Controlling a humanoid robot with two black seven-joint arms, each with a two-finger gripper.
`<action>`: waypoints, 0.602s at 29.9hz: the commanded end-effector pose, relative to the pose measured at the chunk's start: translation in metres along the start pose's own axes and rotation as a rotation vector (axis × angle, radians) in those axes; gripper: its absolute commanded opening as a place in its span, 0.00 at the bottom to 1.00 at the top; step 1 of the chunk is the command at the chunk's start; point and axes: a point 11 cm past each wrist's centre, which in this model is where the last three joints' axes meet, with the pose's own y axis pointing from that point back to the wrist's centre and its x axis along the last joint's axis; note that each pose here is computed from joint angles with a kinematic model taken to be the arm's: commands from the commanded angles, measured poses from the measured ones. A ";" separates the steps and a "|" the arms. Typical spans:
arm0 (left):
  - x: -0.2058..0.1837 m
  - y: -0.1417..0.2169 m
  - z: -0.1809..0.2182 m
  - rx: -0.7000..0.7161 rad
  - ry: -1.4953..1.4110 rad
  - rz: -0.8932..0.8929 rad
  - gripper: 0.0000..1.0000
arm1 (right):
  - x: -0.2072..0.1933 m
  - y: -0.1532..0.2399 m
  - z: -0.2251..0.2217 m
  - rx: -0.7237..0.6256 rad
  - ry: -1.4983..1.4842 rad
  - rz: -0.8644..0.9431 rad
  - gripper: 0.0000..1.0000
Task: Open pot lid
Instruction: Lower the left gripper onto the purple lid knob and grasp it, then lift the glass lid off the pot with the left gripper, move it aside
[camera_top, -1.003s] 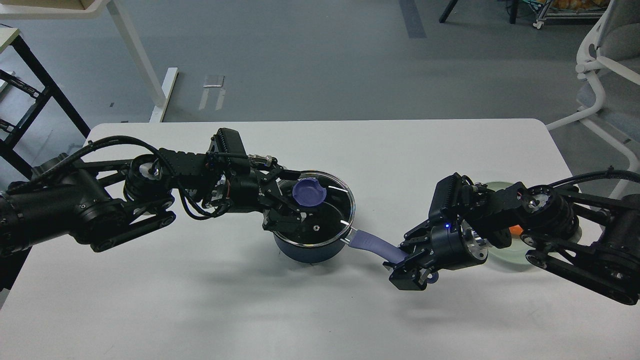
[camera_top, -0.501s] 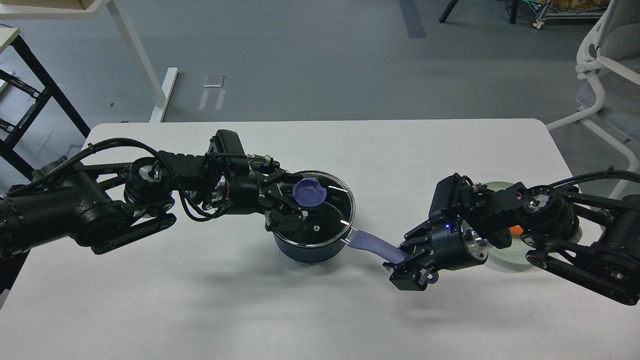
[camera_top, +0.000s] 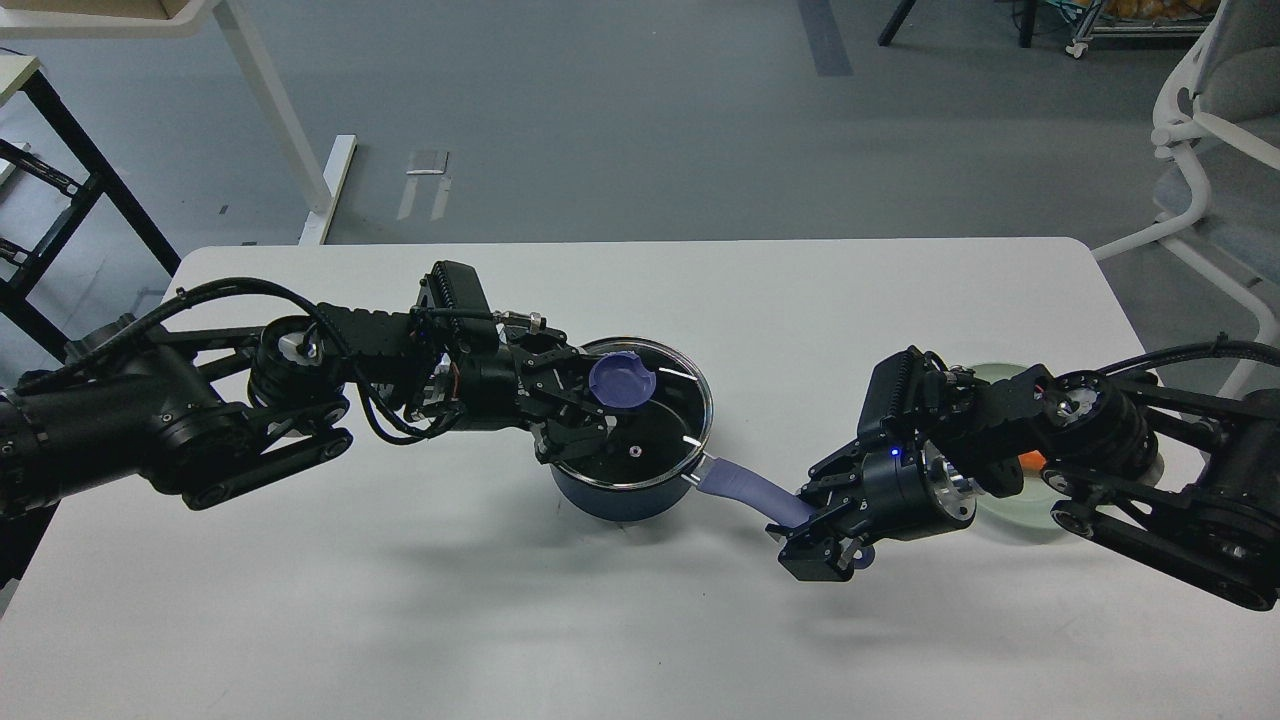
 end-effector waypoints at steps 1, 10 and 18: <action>0.001 0.000 0.000 -0.001 0.000 -0.002 0.50 | 0.001 0.000 0.000 0.000 0.000 0.002 0.25; 0.006 0.003 0.000 -0.001 -0.007 0.008 0.47 | 0.000 0.000 0.000 0.000 0.001 0.000 0.25; 0.022 0.015 -0.009 0.023 0.015 0.045 0.47 | 0.000 0.001 0.000 -0.001 -0.001 0.000 0.25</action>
